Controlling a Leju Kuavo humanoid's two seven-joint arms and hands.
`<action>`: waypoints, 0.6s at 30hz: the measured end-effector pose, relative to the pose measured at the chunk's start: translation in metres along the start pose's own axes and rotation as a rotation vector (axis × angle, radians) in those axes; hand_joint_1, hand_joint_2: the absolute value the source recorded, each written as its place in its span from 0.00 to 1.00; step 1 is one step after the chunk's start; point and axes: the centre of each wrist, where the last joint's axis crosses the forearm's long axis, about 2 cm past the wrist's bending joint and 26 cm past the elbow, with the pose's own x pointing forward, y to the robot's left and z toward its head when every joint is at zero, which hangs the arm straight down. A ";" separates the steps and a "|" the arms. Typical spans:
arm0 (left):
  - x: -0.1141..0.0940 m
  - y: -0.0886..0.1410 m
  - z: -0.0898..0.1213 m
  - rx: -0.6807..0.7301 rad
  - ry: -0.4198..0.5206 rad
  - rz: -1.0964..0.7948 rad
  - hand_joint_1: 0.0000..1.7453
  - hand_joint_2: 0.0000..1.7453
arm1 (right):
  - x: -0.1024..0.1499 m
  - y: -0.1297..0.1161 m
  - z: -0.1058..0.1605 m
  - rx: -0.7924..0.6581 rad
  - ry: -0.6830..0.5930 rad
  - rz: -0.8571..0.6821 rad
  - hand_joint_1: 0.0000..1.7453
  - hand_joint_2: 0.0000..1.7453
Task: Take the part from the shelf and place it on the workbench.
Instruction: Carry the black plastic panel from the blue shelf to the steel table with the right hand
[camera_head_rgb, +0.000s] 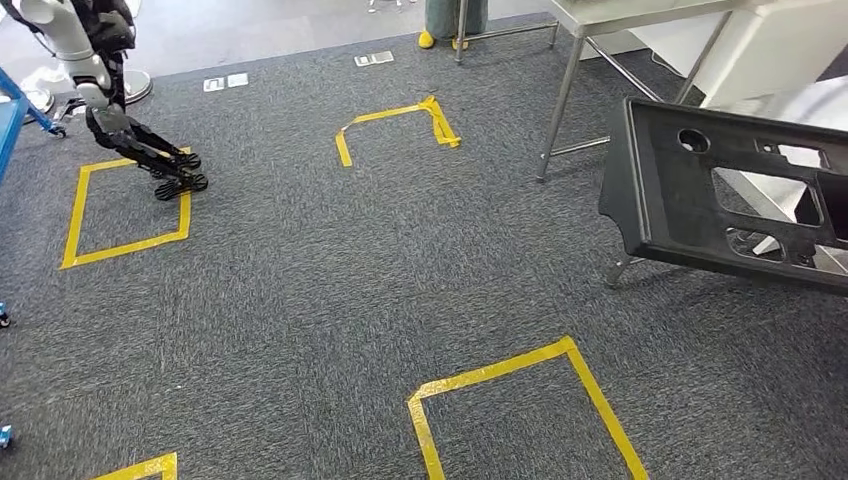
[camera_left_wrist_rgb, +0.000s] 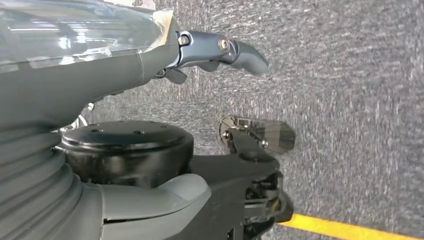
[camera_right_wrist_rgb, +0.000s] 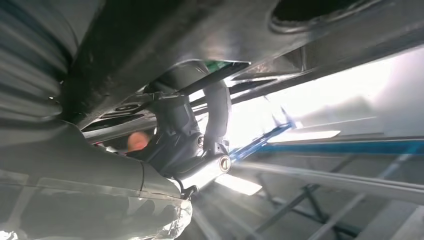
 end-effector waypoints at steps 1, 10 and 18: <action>0.001 0.000 0.000 -0.003 -0.003 -0.002 0.00 1.00 | -0.001 -0.003 0.002 -0.007 0.002 0.011 1.00 1.00; -0.001 -0.003 0.002 -0.022 -0.012 -0.017 0.00 1.00 | 0.000 -0.012 0.016 -0.044 0.014 0.029 1.00 1.00; 0.004 -0.002 0.000 -0.034 -0.042 -0.037 0.00 1.00 | -0.005 -0.032 0.038 -0.070 0.050 0.044 1.00 1.00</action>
